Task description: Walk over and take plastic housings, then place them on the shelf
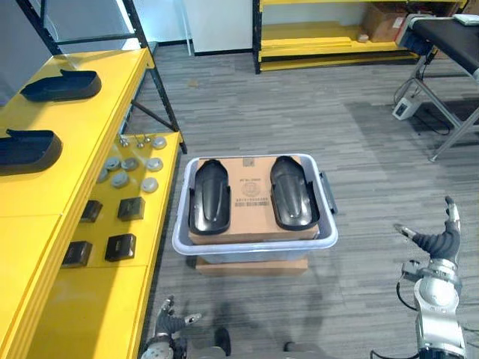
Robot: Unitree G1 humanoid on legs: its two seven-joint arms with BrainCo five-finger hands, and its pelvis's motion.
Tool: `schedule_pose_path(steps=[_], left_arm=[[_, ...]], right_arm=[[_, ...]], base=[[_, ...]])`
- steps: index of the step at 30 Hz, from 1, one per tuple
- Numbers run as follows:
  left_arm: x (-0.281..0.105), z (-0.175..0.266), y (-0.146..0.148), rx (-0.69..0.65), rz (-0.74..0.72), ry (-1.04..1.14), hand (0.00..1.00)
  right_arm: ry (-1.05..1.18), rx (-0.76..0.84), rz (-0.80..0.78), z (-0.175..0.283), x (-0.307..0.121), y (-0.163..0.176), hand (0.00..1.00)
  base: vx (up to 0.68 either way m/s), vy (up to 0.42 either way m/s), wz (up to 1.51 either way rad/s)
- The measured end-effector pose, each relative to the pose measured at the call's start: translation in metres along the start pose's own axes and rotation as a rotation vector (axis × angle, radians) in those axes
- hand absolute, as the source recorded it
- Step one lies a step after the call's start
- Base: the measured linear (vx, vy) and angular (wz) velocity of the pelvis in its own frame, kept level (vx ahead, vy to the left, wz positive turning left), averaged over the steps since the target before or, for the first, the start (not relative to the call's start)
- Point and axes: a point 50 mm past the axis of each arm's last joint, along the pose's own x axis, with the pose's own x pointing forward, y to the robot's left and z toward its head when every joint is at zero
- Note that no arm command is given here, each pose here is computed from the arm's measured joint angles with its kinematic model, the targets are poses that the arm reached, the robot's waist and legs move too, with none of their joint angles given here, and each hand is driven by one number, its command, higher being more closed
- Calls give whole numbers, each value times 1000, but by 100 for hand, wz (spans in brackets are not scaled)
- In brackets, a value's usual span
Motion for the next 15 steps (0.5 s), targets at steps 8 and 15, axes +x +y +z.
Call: schedule_pose_path(steps=[8,15], left_arm=[[-1,2,-10,28,-44,-15,0],[-1,9,-21,16,-76,-47,0]], right_arm=[[73,-37,97,6,26,40,0],[106,-34,102,25,51,58,0]], base=[[0,0,18],[-37,-7,17]])
